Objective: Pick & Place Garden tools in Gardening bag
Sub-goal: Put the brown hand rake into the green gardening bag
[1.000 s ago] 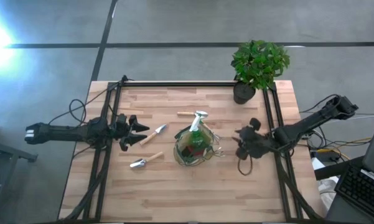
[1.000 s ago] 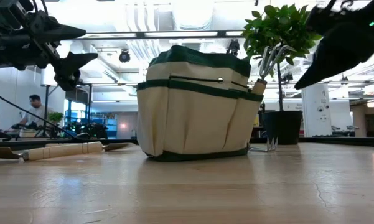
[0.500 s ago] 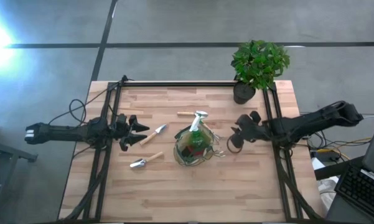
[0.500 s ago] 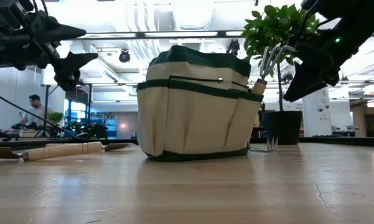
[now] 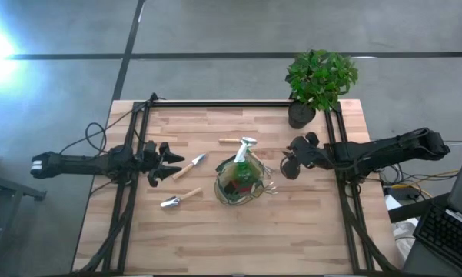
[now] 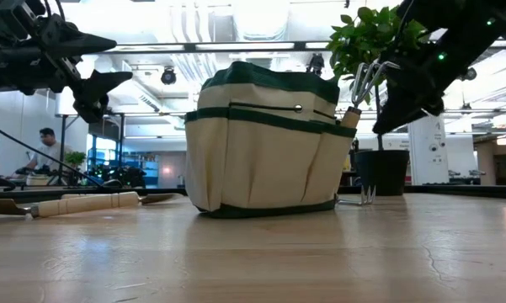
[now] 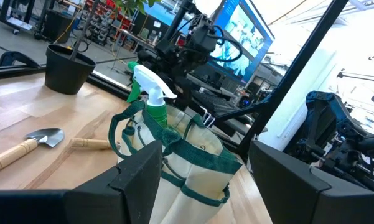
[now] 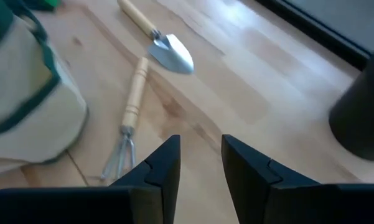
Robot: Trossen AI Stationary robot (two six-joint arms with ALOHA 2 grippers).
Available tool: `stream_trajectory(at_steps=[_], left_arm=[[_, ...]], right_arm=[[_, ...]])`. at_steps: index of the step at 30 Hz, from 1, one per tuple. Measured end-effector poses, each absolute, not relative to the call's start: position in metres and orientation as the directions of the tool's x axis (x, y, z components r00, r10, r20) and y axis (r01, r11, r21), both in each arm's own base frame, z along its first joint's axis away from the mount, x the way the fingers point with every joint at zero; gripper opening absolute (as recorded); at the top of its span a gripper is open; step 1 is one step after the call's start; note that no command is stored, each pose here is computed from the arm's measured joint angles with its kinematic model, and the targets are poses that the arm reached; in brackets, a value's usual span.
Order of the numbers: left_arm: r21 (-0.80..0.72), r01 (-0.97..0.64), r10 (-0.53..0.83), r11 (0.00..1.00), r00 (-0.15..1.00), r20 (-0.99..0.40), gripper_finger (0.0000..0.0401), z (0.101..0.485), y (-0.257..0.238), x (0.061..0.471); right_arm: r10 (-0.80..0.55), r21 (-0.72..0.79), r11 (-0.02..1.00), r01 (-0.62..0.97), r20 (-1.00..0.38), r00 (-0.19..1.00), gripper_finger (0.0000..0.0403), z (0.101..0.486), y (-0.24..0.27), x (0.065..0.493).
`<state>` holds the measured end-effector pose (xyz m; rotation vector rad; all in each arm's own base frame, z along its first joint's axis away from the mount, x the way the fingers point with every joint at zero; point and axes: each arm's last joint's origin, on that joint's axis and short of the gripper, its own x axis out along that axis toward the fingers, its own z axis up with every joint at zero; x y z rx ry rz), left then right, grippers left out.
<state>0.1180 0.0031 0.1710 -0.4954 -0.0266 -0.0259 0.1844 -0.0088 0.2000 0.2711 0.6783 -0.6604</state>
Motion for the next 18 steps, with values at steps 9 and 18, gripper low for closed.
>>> stream_trajectory(at_steps=[9,18], left_arm=[[-0.475,0.031,-0.018,0.88,0.999,0.032,0.0245,0.171,0.003,0.118],[-0.475,0.031,-0.018,0.879,0.999,0.032,0.0245,0.171,0.003,0.118]], right_arm=[[-0.471,0.012,0.834,0.552,-0.505,0.723,0.0088,0.216,-0.008,0.199],[-0.457,-0.029,0.862,0.505,-0.476,0.752,0.0068,0.224,-0.008,0.202]])
